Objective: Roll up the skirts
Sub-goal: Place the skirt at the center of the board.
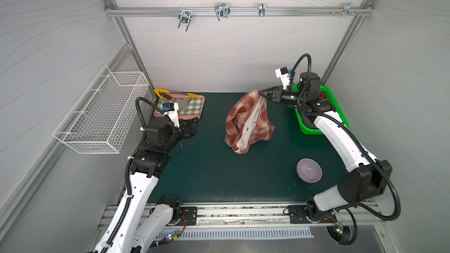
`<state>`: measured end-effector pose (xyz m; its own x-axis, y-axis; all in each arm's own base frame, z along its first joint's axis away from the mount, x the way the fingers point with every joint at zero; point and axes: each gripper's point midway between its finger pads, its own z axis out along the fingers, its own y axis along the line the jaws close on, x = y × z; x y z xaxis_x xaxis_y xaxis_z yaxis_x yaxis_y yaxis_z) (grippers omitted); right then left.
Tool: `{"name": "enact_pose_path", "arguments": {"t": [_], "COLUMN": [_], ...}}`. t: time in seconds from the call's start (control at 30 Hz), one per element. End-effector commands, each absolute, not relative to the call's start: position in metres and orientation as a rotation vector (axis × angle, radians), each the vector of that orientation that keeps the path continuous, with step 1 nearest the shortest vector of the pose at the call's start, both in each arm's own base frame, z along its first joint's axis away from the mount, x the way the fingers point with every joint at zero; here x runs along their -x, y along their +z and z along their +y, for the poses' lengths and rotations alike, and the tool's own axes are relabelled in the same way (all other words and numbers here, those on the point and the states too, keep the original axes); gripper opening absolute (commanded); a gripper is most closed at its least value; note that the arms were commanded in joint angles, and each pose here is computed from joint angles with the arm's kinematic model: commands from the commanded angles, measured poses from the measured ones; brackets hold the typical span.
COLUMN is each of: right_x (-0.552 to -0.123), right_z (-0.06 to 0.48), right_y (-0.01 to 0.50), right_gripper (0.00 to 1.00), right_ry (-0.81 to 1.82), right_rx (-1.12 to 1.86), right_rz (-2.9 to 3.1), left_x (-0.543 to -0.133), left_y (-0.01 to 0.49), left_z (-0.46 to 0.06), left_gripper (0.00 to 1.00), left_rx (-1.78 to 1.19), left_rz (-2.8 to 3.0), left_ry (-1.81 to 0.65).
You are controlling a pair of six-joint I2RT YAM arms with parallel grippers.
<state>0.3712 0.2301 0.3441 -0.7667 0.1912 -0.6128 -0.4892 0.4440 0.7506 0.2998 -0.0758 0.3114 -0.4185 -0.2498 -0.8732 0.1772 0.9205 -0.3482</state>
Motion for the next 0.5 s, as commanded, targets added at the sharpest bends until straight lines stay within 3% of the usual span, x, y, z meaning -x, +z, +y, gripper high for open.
{"name": "enact_pose_path", "arguments": {"t": [0.0,0.1,0.17,0.27,0.33,0.47], "right_x": [-0.379,-0.386,-0.390,-0.381,-0.362,-0.327], "right_z": [0.187,0.162,0.155,0.175,0.199,0.232], "right_y": [0.295,0.232,0.214,0.209,0.210,0.201], "right_gripper": [0.00,0.02,0.28,0.54,0.60,0.60], "right_ry": [1.242,1.134,1.085,1.031,0.868,0.696], "right_rx": [0.028,-0.141,-0.170,-0.031,0.177,0.481], "right_rz": [2.094,2.217,2.266,2.341,2.395,2.443], "left_x": [-0.309,-0.316,-0.317,-0.318,-0.321,-0.324], "left_y": [0.314,0.307,0.304,0.296,0.290,0.285], "left_z": [-0.082,-0.088,-0.093,-0.099,-0.100,-0.096], "left_gripper": [0.78,0.77,0.77,0.77,0.78,0.78], "left_rx": [0.020,0.025,0.016,0.004,0.013,0.045], "left_rz": [1.917,1.944,1.960,1.987,2.008,2.025], "left_ry": [-0.487,-0.516,-0.505,-0.468,-0.460,-0.437]}}
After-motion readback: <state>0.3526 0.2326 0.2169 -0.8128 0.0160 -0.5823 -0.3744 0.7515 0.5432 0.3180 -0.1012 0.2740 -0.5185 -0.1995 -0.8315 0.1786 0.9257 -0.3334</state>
